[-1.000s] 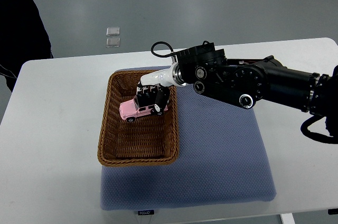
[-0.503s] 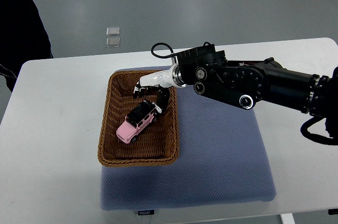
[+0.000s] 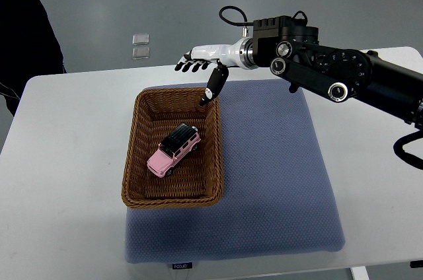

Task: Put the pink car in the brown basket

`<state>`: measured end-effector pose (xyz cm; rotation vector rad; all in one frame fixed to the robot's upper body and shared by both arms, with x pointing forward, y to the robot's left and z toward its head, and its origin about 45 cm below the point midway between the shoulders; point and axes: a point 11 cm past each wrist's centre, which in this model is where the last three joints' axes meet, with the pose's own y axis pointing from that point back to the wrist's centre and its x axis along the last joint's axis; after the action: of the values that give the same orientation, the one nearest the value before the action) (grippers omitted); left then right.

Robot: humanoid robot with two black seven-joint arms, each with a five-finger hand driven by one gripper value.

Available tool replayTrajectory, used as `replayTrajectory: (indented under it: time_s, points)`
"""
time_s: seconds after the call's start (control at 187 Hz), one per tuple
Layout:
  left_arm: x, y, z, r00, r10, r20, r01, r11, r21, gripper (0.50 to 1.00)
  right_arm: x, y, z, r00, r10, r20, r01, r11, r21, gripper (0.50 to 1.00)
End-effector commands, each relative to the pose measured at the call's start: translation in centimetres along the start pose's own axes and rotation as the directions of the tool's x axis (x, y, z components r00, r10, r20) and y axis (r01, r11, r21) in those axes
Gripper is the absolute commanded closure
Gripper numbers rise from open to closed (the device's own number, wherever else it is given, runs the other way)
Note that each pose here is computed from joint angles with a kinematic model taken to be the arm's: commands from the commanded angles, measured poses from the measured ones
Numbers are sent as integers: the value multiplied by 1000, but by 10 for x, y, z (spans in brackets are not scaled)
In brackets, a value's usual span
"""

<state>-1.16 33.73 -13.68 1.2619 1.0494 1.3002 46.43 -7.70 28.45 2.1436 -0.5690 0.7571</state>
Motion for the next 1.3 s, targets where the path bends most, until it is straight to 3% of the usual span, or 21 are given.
replayTrajectory:
  time_s: [0.0, 0.182, 0.31, 0.412, 0.556, 0.813, 1.048, 1.294]
  points:
    - [0, 0, 0, 1000, -1, 0, 1, 1000, 0, 500, 15, 16, 28, 987, 70, 145, -71, 997, 2, 605]
    - [0, 0, 0, 1000, 1, 0, -1, 1000, 1, 500, 29, 39, 78, 836, 234, 497, -264, 964, -9, 605]
    - [0, 0, 0, 1000, 1, -1, -1, 1000, 0, 500, 36, 55, 104, 688, 329, 647, -421, 907, -13, 603]
    - [0, 0, 0, 1000, 0, -2, 0, 1000, 0, 500, 38, 67, 128, 513, 370, 775, -532, 845, -51, 603]
    - [0, 0, 0, 1000, 1, -1, -1, 1000, 0, 500, 26, 76, 163, 249, 345, 905, -573, 806, -150, 601]
    - [0, 0, 0, 1000, 1, 0, -1, 1000, 0, 500, -6, 81, 211, -119, 260, 958, -551, 785, -282, 589]
    - [0, 0, 0, 1000, 0, 0, 0, 1000, 0, 500, -29, 74, 221, -363, 132, 922, -572, 750, -333, 589]
    - [0, 0, 0, 1000, -1, 0, 1, 1000, 0, 500, -33, 76, 224, -403, 112, 909, -625, 691, -362, 589]
